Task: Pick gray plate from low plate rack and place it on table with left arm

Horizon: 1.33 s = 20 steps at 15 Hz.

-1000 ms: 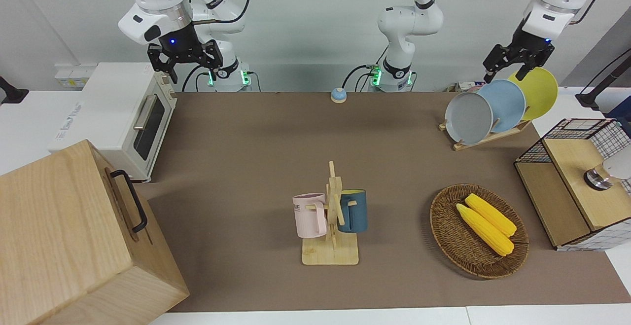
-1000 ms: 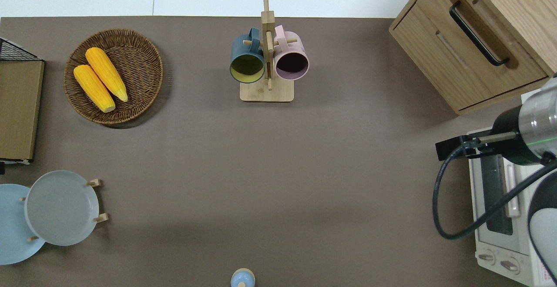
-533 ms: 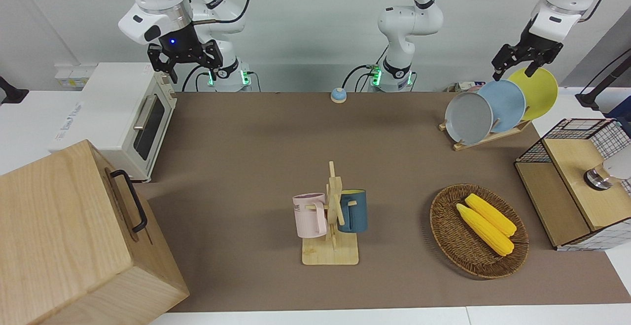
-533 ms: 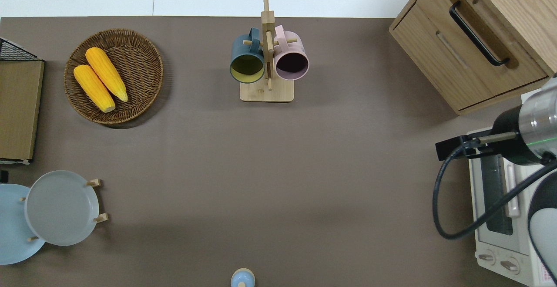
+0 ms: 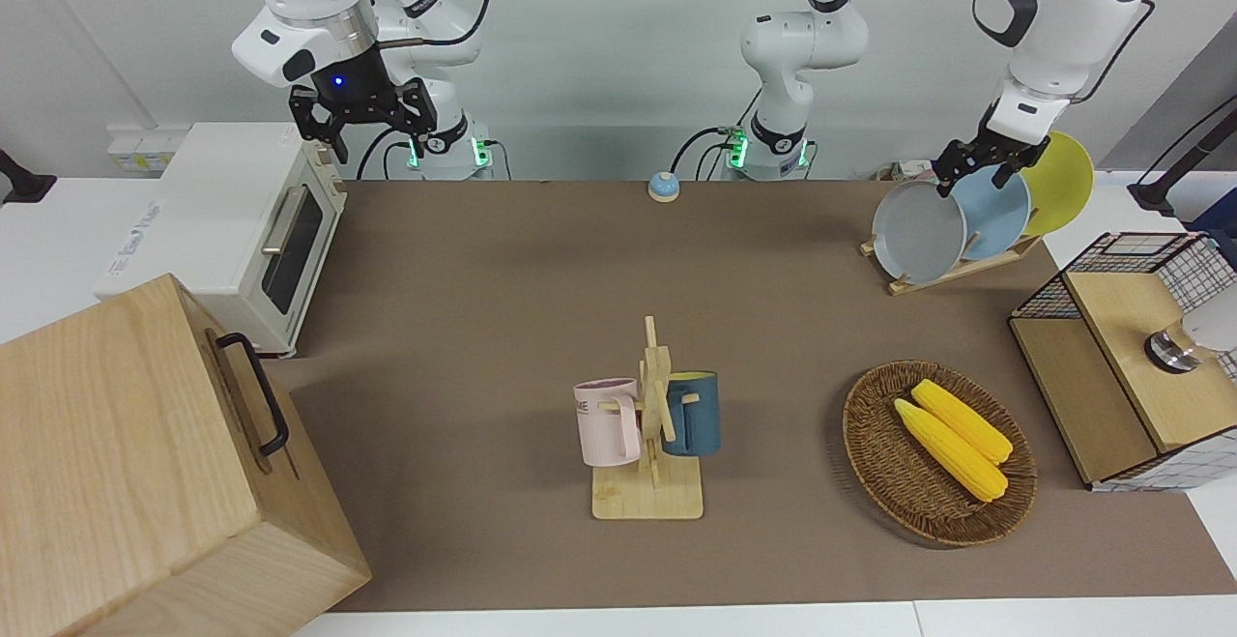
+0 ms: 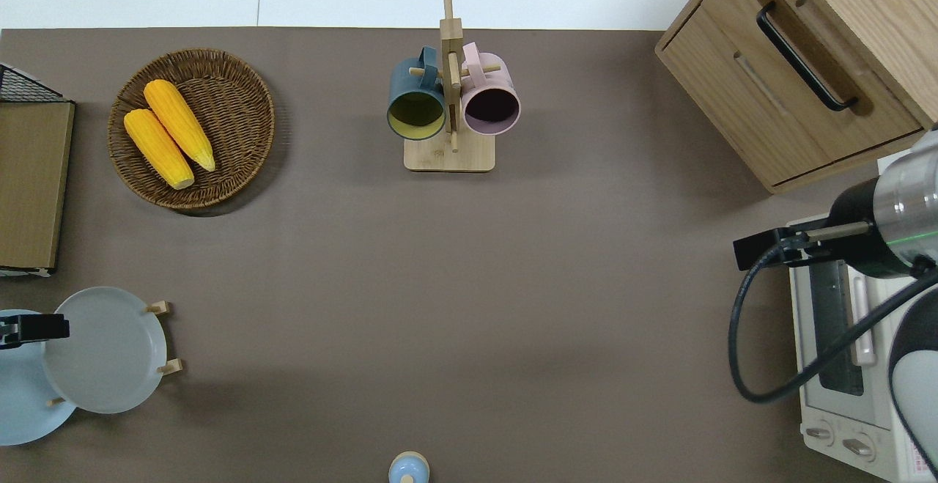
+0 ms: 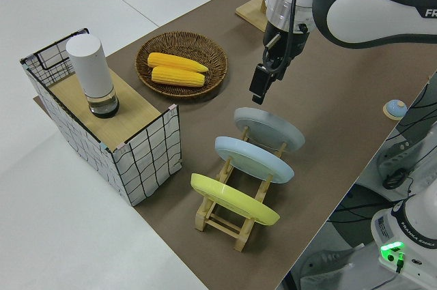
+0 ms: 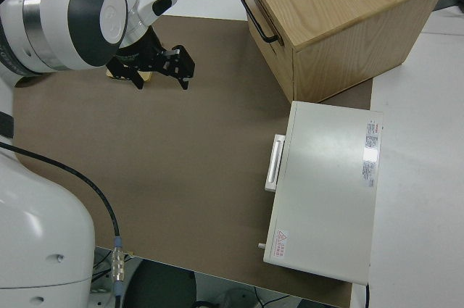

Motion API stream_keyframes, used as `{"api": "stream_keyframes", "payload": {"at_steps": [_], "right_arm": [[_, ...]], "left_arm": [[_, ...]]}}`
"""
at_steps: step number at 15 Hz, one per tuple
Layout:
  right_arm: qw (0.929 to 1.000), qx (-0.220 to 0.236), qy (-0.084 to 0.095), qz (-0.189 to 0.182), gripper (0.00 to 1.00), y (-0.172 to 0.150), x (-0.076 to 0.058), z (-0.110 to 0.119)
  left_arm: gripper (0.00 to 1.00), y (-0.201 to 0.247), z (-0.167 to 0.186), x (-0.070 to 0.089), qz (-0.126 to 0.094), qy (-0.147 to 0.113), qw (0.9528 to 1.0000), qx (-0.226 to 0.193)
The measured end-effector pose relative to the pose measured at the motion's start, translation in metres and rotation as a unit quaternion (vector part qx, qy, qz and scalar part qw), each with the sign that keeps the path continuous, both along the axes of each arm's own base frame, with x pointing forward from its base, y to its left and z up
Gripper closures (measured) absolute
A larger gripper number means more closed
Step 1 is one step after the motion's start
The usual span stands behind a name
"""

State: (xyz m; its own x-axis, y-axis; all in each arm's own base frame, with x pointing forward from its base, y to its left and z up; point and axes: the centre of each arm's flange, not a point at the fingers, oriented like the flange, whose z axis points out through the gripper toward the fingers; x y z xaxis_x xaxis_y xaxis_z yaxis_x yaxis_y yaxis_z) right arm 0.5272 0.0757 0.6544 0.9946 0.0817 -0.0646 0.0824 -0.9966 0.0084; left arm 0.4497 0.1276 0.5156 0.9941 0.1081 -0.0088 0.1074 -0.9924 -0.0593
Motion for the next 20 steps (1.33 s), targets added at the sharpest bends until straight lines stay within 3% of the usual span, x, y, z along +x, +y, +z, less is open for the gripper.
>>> {"api": "stream_keyframes", "payload": {"at_steps": [10,20], "right_arm": [[1.0000,0.000,0.000,0.000,0.01,0.000,0.000,0.000],[1.0000,0.000,0.000,0.000,0.01,0.000,0.000,0.000]], "left_arm": [[0.00,0.009,-0.079,-0.020,0.010,-0.029,0.9995,-0.001],[0.00,0.006,-0.091,-0.024,0.008,-0.026,0.9996,-0.003]]}}
